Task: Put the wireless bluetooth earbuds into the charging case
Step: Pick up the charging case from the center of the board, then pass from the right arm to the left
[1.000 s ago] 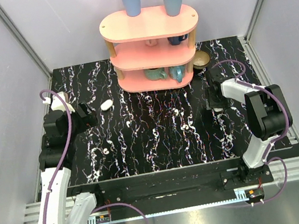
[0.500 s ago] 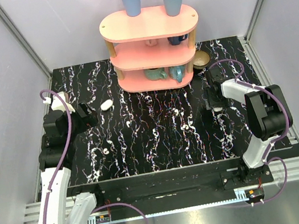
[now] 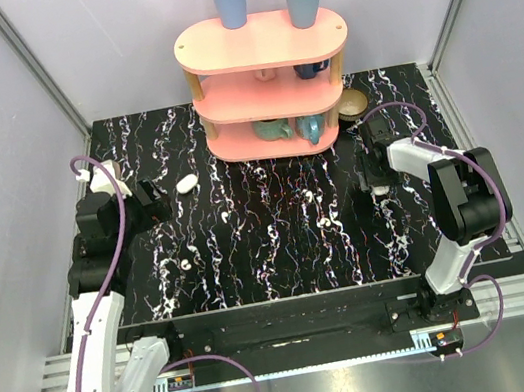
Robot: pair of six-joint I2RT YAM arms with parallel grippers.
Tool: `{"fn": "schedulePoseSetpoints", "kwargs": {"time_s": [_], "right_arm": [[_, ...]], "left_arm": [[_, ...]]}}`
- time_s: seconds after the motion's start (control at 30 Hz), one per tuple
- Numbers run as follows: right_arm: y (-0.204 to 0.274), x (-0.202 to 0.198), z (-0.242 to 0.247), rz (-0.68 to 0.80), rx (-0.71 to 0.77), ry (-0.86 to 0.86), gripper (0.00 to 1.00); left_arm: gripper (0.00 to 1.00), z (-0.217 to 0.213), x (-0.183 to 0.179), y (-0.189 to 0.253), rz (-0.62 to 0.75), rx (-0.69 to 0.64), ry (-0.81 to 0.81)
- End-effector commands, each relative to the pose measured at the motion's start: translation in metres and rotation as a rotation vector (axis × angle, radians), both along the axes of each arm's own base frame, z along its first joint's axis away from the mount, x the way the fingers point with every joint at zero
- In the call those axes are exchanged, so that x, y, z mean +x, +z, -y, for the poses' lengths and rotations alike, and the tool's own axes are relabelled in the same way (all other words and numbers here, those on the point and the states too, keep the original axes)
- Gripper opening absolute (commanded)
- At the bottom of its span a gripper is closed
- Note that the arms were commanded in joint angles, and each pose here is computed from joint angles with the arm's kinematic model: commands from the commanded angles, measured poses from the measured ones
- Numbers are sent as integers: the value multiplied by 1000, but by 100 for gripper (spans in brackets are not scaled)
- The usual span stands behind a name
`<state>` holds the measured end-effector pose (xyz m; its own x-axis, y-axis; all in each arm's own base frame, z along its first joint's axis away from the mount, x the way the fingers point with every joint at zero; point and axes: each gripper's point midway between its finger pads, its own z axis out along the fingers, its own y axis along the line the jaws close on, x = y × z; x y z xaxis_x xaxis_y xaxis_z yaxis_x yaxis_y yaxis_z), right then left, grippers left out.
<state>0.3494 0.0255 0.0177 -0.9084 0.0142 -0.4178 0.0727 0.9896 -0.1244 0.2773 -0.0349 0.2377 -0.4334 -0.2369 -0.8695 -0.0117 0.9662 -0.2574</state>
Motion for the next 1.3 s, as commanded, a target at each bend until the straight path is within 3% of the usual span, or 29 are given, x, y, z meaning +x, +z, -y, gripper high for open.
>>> {"fn": "schedulePoseSetpoints", "kwargs": {"time_s": [0.0, 0.13, 0.37, 0.4, 0.6, 0.77, 0.9, 1.07, 1.27], "right_arm": [[-5, -6, -1, -42, 9, 5, 70], [-6, -6, -2, -48, 12, 5, 66], [-5, -8, -8, -56, 44, 16, 50], [-1, -7, -10, -42, 56, 15, 43], [48, -4, -52, 81, 206, 117, 30], [124, -11, -122, 269, 351, 398, 21], [175, -34, -163, 410, 400, 605, 19], [217, -62, -201, 614, 341, 884, 15], [237, -90, -230, 826, 247, 1127, 10]], "left_arm": [[99, 2, 5, 15, 51, -21, -11], [99, 4, 5, 17, 57, -29, -24], [99, 9, 6, 23, 83, -62, -49], [99, 10, 6, 23, 84, -73, -51], [99, 35, 5, 29, 101, -158, -185], [99, 68, -6, 36, 123, -240, -415], [99, 81, -5, 37, 102, -340, -454], [99, 108, -15, 37, 4, -476, -614], [99, 133, -24, 51, 5, -478, -669]]}}
